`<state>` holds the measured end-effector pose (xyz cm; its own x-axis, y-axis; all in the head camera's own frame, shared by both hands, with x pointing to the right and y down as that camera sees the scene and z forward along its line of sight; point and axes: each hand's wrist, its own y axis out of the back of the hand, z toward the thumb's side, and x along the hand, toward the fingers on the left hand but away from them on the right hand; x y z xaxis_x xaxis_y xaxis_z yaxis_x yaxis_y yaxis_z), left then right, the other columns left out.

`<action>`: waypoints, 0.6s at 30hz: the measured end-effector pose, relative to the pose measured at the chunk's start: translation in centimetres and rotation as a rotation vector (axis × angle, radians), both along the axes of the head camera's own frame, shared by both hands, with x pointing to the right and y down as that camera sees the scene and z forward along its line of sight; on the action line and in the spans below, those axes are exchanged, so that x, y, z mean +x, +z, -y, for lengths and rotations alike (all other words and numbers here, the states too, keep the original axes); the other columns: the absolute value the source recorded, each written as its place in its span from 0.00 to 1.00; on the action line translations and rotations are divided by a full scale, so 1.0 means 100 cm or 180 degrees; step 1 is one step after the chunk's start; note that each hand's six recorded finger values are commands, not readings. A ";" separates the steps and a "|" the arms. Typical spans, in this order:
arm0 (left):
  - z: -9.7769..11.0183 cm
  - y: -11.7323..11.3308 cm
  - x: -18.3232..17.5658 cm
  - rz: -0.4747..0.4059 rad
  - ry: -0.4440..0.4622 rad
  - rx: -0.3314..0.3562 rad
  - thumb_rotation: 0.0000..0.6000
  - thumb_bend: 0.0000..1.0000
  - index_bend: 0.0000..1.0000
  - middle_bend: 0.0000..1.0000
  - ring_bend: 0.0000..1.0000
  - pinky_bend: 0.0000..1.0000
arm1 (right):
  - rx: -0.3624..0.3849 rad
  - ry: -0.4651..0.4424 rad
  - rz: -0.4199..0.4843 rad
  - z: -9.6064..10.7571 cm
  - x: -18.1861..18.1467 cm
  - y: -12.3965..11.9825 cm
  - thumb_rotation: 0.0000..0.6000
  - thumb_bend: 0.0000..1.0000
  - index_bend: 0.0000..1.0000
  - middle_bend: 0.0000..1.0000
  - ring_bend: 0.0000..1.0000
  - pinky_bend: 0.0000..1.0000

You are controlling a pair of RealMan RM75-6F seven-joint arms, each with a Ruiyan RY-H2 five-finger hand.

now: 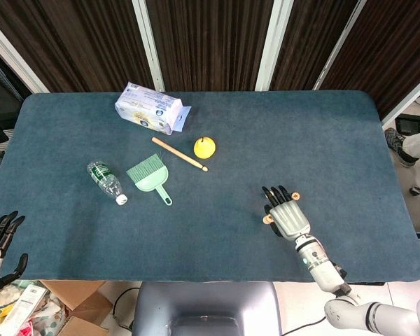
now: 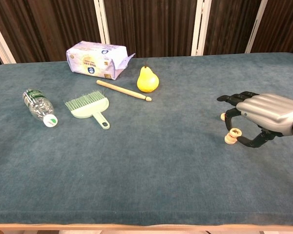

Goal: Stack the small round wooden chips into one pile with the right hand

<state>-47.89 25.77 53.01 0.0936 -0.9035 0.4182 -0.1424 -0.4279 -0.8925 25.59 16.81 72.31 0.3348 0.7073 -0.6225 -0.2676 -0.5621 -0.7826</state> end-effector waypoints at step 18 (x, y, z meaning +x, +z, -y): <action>-0.001 -0.001 0.000 -0.0004 0.0005 0.0011 1.00 0.50 0.00 0.00 0.00 0.00 | 0.0184 0.0350 -0.0082 0.020 0.042 -0.012 1.00 0.52 0.40 0.02 0.00 0.00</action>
